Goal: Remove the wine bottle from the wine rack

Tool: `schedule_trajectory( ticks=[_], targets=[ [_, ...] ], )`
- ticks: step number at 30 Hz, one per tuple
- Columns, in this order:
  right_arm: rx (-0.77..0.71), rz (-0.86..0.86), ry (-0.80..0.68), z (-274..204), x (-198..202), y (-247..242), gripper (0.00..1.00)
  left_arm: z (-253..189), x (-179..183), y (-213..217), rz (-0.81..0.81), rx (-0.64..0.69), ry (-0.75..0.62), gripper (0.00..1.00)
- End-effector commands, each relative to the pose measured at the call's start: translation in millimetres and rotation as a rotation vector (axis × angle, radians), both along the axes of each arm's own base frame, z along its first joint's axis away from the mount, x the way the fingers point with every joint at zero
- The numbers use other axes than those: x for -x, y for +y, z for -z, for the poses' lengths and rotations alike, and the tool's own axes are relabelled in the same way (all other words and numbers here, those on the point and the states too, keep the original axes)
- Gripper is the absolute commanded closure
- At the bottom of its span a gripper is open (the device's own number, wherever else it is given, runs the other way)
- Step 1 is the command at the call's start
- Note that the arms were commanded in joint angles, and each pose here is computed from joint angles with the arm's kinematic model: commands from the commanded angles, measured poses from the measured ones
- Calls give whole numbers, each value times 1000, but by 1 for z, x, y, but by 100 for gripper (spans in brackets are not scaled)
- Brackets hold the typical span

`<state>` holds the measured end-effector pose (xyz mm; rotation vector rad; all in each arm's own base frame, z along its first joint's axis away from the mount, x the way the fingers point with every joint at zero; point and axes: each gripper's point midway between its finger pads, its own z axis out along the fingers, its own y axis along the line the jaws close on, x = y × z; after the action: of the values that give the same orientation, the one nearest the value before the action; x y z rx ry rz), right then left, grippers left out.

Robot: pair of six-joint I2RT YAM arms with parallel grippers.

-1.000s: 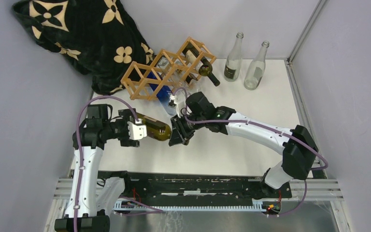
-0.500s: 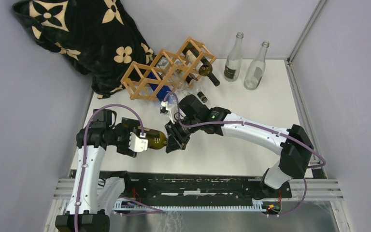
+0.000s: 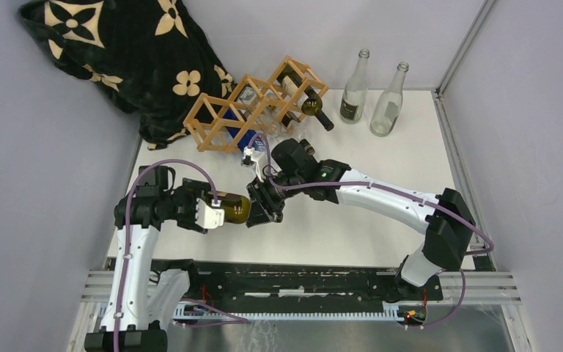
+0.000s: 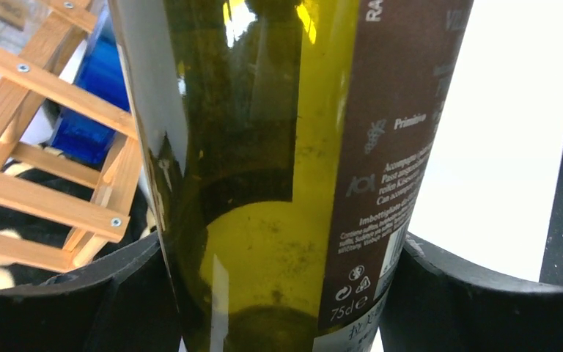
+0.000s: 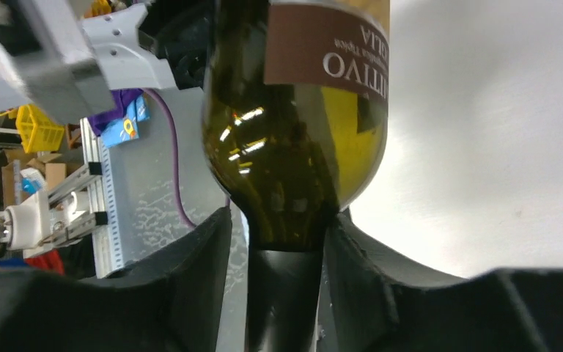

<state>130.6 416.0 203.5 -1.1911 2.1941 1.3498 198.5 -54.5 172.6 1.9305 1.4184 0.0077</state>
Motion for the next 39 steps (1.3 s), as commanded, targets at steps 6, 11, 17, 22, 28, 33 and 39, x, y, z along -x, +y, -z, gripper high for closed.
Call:
schedule_trajectory(
  ticks=[6, 11, 17, 22, 28, 33, 39],
  targets=[
    [-333, 87, -138, -86, -25, -4, 23, -70, -24, -38, -95, 377, -126, 98],
    [-458, 213, -161, -115, -48, -29, 7, -84, -20, -50, -107, 490, -53, 98],
    [-615, 315, -177, -147, -62, -49, 2, -99, -14, -63, -151, 628, 80, 98],
    [-708, 376, -224, -170, -69, -54, 2, -108, -4, -74, -175, 740, 203, 98],
    [-854, 476, -291, -208, -80, -54, 2, -114, 5, -84, -186, 822, 333, 98],
    [-872, 510, -346, -228, -83, -32, 2, -112, 6, -87, -195, 845, 388, 98],
    [-899, 521, -337, -242, -90, -9, 10, -110, 7, -87, -202, 845, 393, 98]
  ],
)
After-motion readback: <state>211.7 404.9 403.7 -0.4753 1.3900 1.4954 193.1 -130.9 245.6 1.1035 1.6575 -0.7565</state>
